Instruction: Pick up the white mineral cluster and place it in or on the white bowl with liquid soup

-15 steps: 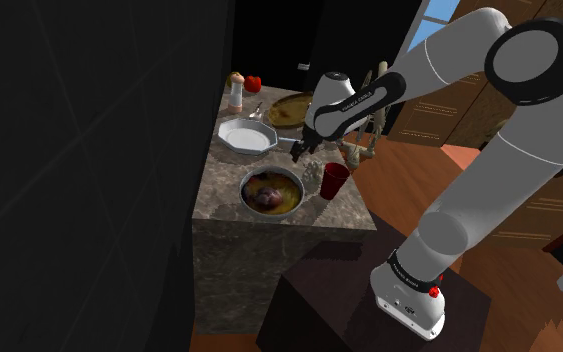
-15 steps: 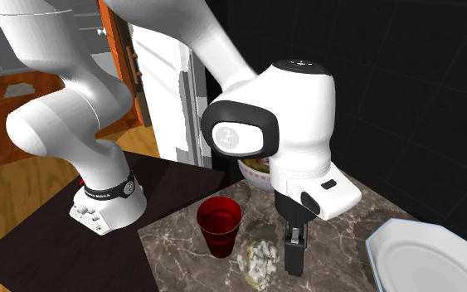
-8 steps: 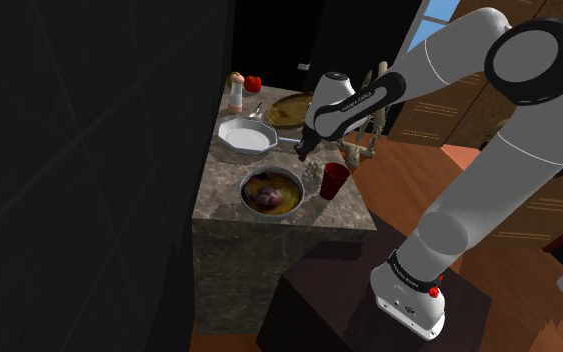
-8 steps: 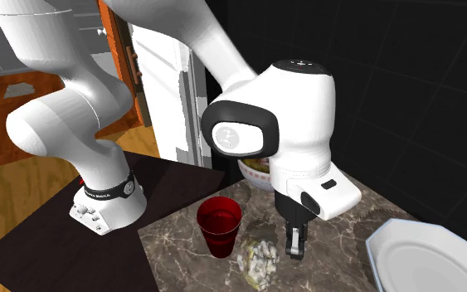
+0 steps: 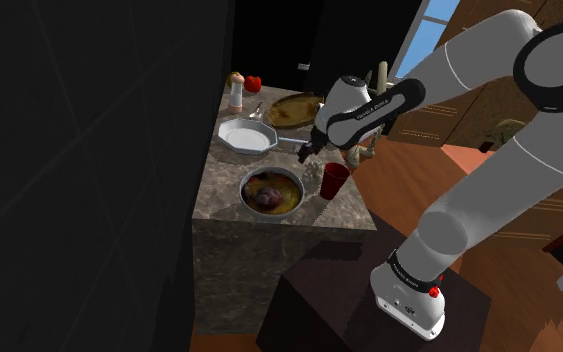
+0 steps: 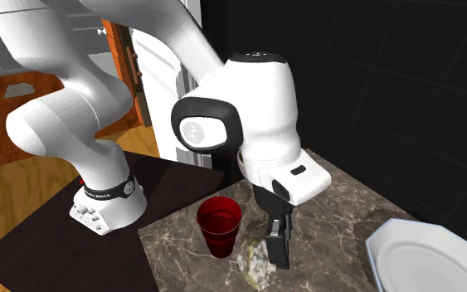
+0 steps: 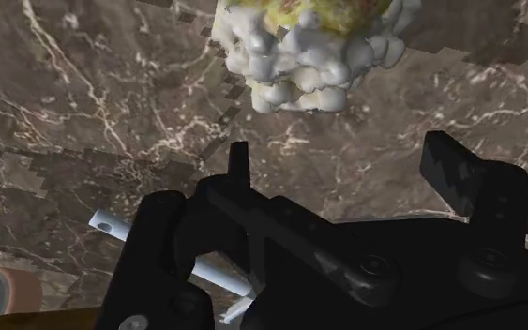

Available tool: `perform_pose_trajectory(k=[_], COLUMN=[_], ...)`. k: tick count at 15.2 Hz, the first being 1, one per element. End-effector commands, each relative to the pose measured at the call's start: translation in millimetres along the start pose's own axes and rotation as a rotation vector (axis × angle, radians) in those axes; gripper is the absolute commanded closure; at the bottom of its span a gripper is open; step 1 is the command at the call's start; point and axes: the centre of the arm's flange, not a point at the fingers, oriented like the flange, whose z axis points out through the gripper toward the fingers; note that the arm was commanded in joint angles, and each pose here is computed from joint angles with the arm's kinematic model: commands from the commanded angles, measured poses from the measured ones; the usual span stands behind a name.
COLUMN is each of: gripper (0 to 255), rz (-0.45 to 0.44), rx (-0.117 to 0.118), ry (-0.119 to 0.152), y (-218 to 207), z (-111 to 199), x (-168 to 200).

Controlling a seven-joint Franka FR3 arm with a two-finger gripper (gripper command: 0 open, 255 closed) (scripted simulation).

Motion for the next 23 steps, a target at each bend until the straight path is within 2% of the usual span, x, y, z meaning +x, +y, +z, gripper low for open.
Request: perform_pose_trajectory(k=[1, 3, 4, 12, 19, 20, 23], gripper=[0, 0, 0, 0, 0, 255, 255], rz=[-0.028, -0.056, -0.068, -0.068, -0.068, -0.068, -0.068], rx=[-0.007, -0.015, -0.018, -0.018, -0.018, -0.018, -0.018], ry=[0.101, 0.201, 0.242, 0.242, 0.242, 0.242, 0.242], y=[3, 7, 9, 9, 9, 9, 8], z=[-15, -26, -30, 9, 9, 9, 10], x=[-36, -73, -88, -79, -79, -79, -79])
